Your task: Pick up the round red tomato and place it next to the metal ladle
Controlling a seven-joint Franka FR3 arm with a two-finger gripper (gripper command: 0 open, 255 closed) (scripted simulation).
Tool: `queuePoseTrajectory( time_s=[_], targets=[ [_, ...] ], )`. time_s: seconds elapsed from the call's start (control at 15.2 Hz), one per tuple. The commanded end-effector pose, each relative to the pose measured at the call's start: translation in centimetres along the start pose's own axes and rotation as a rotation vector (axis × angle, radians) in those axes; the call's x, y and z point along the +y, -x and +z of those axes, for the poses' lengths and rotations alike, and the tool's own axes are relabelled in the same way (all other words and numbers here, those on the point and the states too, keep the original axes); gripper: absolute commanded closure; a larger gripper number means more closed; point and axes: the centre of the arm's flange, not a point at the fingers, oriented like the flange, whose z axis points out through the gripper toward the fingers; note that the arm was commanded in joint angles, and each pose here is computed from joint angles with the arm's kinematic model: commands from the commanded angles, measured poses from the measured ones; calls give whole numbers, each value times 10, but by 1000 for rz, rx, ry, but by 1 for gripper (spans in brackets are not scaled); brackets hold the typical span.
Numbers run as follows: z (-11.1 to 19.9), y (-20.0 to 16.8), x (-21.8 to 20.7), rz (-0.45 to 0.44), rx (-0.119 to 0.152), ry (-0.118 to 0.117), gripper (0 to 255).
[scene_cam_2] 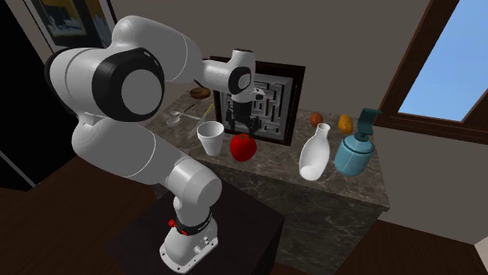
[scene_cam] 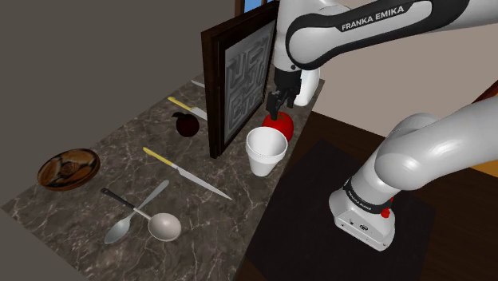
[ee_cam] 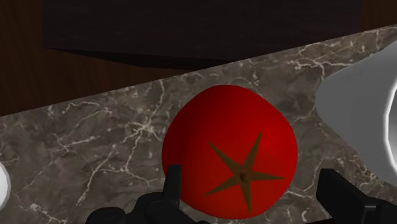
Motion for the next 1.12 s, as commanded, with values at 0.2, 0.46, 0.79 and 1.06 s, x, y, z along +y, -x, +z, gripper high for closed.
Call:
queuePoseTrajectory(
  time_s=[0.2,0.46,0.79,1.06],
  targets=[
    [0,0,0,0,0,0,255],
    [0,0,0,0,0,0,255],
    [0,0,0,0,0,0,255],
    [-21,2,1,0,0,0,255]
  ],
)
